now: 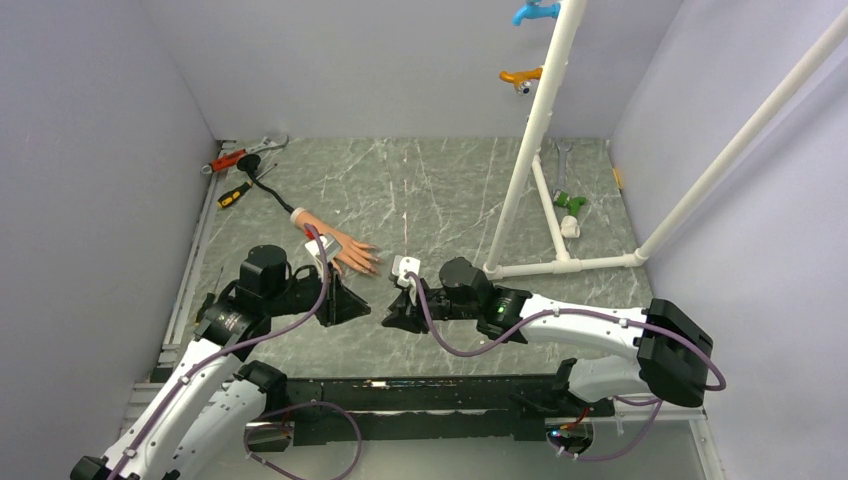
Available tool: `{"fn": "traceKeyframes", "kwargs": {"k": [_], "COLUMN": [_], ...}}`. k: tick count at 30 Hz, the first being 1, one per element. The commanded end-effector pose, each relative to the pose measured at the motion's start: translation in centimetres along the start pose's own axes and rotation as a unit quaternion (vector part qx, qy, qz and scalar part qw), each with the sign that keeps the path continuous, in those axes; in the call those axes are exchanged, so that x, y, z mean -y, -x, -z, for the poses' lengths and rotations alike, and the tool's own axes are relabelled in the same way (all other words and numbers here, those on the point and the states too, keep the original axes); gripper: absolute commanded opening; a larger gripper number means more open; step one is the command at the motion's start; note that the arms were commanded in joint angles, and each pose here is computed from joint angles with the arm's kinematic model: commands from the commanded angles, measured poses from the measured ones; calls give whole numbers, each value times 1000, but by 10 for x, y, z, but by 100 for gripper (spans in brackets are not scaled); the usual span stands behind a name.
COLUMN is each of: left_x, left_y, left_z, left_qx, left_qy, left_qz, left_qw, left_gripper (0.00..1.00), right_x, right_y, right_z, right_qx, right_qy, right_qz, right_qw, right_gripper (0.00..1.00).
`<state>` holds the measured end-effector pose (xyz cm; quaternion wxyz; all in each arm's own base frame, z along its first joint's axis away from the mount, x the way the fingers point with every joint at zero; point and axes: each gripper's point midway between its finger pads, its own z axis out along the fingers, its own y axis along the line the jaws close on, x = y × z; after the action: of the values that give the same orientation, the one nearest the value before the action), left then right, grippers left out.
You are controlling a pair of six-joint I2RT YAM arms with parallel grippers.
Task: Paint the nails
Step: Close the nail polish bottle.
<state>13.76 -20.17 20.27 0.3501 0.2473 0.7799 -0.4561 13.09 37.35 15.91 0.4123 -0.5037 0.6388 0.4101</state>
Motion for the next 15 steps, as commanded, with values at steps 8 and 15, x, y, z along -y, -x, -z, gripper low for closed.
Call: {"fn": "traceKeyframes", "kwargs": {"k": [8, 15], "left_x": [3, 5], "left_y": [7, 5], "left_z": [-3, -4], "left_qx": [11, 6], "left_qy": [-6, -12], "left_qz": [-14, -14], "left_qw": [1000, 1000], "left_gripper": [0, 0], "right_x": [-3, -3], "right_y": [45, 45], "right_z": [6, 6], "right_qx": [62, 62], "right_qy": [-2, -3], "right_qz": [33, 32], "right_qw": [998, 998], "right_gripper": [0, 0]}}
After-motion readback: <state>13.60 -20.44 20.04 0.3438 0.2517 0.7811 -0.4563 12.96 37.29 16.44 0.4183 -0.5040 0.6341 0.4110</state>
